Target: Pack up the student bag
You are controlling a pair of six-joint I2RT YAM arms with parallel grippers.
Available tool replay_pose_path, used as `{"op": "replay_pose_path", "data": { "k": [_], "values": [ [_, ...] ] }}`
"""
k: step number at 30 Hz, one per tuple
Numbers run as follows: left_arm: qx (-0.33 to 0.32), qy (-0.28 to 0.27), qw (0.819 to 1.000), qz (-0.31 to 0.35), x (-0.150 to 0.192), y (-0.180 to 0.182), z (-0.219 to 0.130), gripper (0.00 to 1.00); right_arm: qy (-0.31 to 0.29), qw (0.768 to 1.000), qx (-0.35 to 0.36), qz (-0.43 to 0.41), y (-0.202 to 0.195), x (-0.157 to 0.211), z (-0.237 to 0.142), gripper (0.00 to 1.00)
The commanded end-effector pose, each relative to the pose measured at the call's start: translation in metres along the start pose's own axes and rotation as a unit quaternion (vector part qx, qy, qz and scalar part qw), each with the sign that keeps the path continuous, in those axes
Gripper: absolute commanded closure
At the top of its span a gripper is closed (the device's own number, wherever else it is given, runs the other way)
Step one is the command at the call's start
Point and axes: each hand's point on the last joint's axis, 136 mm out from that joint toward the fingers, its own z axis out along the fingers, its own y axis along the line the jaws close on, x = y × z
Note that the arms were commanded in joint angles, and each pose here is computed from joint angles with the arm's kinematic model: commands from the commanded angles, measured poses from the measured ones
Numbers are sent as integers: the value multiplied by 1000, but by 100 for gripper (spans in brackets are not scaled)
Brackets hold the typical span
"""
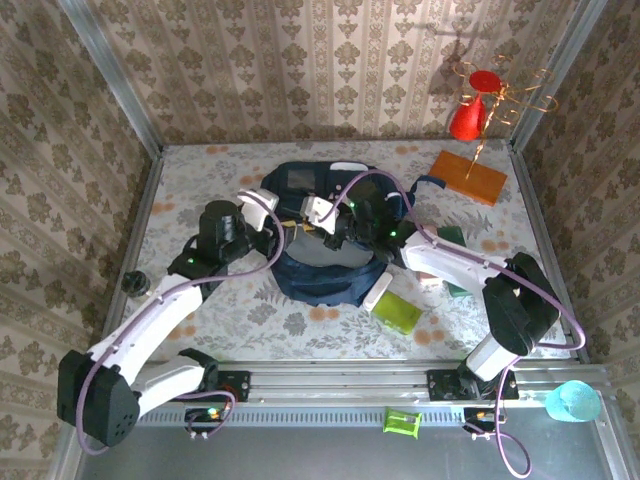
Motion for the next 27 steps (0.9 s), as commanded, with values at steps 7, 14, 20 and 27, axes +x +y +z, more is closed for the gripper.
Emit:
{"op": "replay_pose_path", "data": {
  "k": [7, 14, 20, 27],
  "values": [
    [123, -59, 960, 244, -11, -17, 8, 20, -64, 997, -21, -30, -21, -51, -25, 99],
    [154, -26, 939, 307, -2, -8, 29, 23, -70, 995, -54, -35, -19, -56, -30, 99],
    [219, -42, 928, 298, -14, -27, 42, 40, -69, 996, -57, -27, -22, -59, -29, 98],
    [234, -44, 935, 264, -7, -27, 50, 87, -46, 998, -3, 47, -41, -50, -28, 82]
  ]
}}
